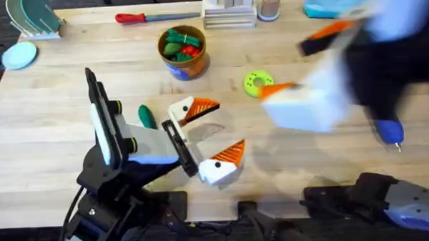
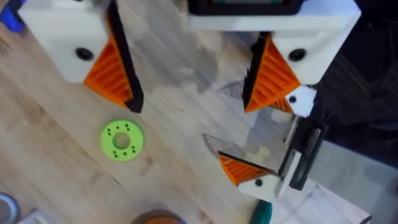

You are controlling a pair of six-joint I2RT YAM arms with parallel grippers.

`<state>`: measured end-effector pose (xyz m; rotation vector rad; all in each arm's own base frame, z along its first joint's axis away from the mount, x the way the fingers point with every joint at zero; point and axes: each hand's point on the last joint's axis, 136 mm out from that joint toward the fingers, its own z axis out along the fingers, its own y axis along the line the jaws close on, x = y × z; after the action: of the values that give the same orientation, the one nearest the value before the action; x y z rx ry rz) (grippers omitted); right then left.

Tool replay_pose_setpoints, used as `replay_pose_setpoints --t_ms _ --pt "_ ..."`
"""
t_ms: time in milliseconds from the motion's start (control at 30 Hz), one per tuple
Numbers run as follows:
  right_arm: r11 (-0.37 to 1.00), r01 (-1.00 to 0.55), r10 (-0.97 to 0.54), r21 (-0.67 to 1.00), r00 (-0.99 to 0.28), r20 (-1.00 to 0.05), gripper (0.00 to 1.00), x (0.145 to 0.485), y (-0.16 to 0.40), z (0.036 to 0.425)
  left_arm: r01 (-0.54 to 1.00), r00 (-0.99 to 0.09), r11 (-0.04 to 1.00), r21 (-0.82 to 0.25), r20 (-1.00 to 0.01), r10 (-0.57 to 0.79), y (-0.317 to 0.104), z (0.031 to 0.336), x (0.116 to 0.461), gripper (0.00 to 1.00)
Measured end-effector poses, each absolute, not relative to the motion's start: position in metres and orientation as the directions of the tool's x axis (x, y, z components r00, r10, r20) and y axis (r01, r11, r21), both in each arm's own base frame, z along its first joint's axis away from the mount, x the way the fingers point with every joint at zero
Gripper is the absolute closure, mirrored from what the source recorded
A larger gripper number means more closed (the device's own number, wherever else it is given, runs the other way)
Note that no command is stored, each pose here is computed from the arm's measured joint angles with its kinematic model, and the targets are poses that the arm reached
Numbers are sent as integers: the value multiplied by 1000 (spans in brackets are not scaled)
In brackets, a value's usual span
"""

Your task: Pick up the gripper from the table and insert it into the empty holder that is missing its gripper. Then pick up a screw, insert it into the mounting hole, and use the screwdriver to tighten it. Finally, clean up the table by picking up the vegetable and placing it into the bucket.

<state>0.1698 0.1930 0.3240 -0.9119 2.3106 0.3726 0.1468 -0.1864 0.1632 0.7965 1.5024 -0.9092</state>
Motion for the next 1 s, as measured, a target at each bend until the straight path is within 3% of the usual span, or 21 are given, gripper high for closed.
replay_pose_setpoints --t_ms 200,433,767,867,1000 --pt "806 -586 -359 87 -600 -715 40 143 130 344 876 -120 470 -109 -993 -7 -186 163 147 8" --pt "759 -621 -265 196 -569 -778 40 105 114 322 876 -119 470 -109 -993 -7 -186 163 147 8" --pt "690 -667 -319 282 -629 -708 37 83 125 263 876 -120 470 -109 -993 -7 -186 163 147 17" --pt "686 -669 -328 288 -637 -697 38 84 129 254 875 -121 471 -110 -993 -8 -186 163 147 144" --pt "680 -675 -337 287 -635 -695 37 85 132 250 874 -119 474 -108 -993 -7 -186 163 148 734"
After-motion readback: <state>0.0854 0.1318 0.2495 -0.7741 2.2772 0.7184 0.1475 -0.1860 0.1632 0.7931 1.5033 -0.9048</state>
